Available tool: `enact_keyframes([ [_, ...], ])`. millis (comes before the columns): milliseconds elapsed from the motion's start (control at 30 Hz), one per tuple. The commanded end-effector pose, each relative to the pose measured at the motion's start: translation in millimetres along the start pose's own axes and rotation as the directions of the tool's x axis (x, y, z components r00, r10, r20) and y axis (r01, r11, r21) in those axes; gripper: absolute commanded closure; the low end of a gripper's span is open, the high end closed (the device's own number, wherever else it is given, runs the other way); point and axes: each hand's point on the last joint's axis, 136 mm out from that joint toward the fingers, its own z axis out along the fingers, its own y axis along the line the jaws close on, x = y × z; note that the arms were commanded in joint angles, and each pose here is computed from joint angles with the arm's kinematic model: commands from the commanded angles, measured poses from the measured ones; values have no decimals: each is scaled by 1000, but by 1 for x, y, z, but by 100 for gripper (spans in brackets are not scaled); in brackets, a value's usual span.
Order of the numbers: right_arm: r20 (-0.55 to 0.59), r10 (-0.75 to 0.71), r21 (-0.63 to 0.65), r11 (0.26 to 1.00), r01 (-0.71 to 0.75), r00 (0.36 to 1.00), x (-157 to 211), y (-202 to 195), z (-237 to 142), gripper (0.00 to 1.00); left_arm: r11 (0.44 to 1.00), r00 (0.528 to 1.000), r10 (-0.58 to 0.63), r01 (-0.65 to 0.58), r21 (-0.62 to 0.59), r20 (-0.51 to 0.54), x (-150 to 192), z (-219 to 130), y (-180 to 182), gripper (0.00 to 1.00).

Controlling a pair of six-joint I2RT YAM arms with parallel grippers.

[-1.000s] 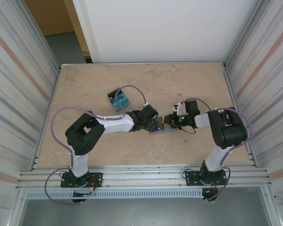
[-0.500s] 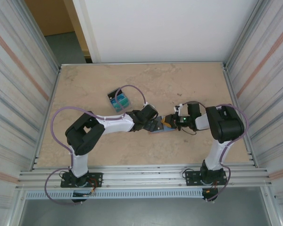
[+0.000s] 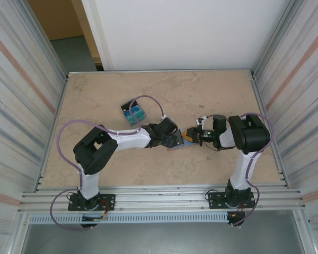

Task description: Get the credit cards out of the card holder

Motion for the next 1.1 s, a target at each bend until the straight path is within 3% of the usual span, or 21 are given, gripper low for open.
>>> enact_keyframes([
  [0,-13,25,-14,1000,-25,1000,4,-4,0,87,996,994,60,-65,-54,-88,23,8,11,1],
  [233,-21,30,-5,1000,-30,999,6,-9,4,83,997,995,58,-63,-54,-84,22,8,11,1],
  [600,-31,28,41,999,-26,999,10,-17,9,90,997,995,58,-62,-52,-81,22,8,11,1],
  [833,-2,24,58,998,-24,1000,6,-19,2,100,996,995,57,-62,-57,-81,22,7,12,1],
  [1067,52,29,83,996,-33,998,-3,-24,-12,100,996,995,56,-62,-69,-85,24,6,16,1],
])
